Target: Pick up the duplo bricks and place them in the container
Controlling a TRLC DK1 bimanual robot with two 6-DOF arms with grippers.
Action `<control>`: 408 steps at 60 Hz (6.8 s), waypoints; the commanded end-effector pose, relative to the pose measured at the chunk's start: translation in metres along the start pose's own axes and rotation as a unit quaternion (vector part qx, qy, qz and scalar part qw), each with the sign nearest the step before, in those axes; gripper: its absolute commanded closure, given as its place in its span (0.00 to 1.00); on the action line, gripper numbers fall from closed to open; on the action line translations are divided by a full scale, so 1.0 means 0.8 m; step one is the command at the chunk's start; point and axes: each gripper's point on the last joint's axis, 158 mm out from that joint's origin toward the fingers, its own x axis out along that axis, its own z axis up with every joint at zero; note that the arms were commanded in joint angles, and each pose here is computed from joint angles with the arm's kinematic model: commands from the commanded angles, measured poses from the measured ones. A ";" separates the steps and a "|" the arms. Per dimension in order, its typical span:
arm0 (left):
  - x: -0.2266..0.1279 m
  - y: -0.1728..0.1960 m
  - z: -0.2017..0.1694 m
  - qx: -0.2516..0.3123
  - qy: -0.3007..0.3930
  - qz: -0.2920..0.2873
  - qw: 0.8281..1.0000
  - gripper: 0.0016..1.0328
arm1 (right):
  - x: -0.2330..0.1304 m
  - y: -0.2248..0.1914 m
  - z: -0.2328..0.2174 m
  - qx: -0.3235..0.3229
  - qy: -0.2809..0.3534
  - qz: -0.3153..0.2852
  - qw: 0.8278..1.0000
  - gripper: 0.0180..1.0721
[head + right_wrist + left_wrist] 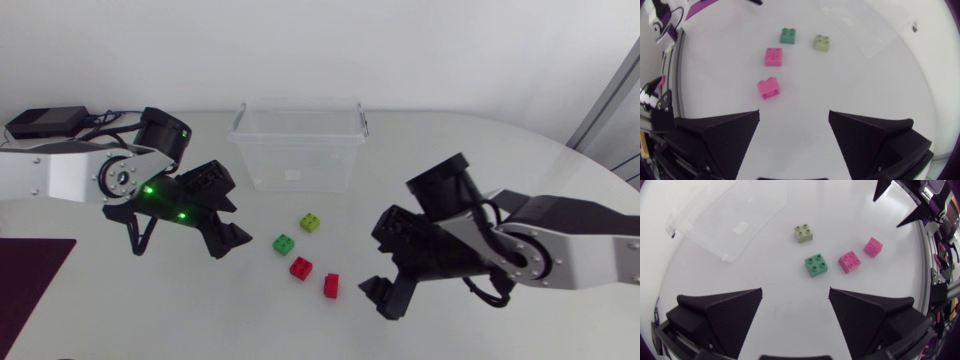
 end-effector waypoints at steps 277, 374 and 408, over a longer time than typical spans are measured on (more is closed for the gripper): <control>-0.026 0.205 0.237 -0.164 -0.220 0.117 0.954 0.59 | -0.051 -0.256 0.284 0.013 -0.187 -0.155 0.970 0.04; -0.082 0.026 0.092 -0.159 -0.108 0.054 0.980 0.05 | 0.155 -0.096 0.146 0.027 0.015 -0.016 0.999 0.07; -0.017 -0.041 0.032 -0.154 -0.018 -0.018 0.988 0.05 | 0.177 -0.097 0.128 0.045 0.054 0.017 0.997 0.12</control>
